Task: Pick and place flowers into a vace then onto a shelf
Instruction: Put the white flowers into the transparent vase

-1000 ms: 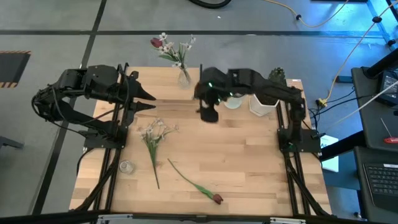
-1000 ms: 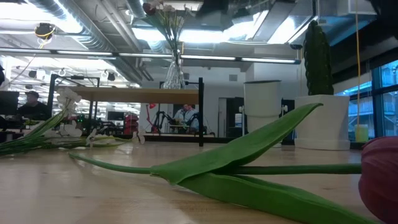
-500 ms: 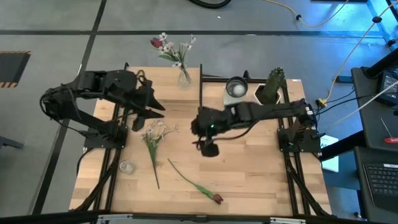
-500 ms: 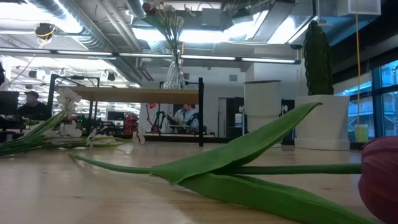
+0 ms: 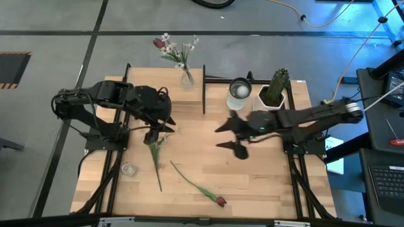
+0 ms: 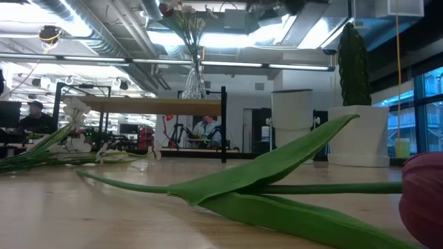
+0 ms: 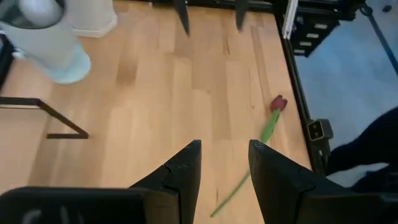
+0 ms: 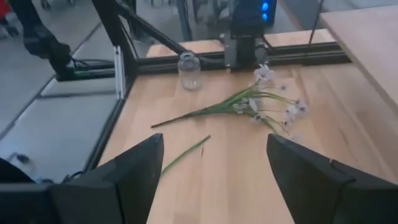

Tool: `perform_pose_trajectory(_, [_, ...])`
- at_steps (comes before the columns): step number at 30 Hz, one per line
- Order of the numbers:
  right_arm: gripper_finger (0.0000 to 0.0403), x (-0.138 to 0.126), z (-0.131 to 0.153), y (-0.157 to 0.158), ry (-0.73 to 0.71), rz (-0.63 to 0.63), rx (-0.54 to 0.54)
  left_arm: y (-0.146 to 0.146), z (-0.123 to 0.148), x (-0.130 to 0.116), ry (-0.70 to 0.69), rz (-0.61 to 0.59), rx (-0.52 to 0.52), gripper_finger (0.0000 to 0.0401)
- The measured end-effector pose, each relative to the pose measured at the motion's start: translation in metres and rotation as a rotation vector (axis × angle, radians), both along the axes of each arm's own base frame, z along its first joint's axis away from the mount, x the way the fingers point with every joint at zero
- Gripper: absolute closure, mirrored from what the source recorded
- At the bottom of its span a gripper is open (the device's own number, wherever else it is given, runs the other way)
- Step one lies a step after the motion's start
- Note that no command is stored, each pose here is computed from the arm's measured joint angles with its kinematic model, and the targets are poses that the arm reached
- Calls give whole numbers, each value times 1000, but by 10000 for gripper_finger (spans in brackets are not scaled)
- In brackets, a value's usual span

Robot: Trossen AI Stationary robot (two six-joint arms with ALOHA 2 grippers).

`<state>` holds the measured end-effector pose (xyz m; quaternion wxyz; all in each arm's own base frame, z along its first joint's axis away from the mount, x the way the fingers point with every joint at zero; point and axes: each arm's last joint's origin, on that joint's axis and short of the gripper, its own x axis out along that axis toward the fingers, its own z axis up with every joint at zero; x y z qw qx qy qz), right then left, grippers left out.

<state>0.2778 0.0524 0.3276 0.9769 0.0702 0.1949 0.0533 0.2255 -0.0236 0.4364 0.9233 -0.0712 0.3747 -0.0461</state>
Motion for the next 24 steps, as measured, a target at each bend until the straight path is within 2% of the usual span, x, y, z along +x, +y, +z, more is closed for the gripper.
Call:
perform_pose_trajectory(2, [116, -19, -1, -1, -43, -26, 27, -5, -4, 4, 28, 12, -21, 274])
perform_pose_trajectory(6, [116, -47, 0, -5, -158, -64, 45, -10, -16, 17, 117, 226, -119, 274])
perform_pose_trajectory(9, [116, -60, -4, -8, -197, -67, 49, -16, -31, 23, 237, 355, -107, 274])
perform_pose_trajectory(14, [116, -70, -11, -10, -198, -62, 27, -24, -59, 36, 423, 652, -136, 274])
perform_pose_trajectory(19, [116, -71, -15, -11, -176, -61, 18, -42, -90, 47, 585, 889, -86, 274])
perform_pose_trajectory(21, [116, -71, -14, -11, -177, -60, 19, -49, -102, 52, 640, 938, -57, 274])
perform_pose_trajectory(24, [116, -72, -13, -11, -188, -55, 3, -61, -119, 57, 677, 931, -40, 274])
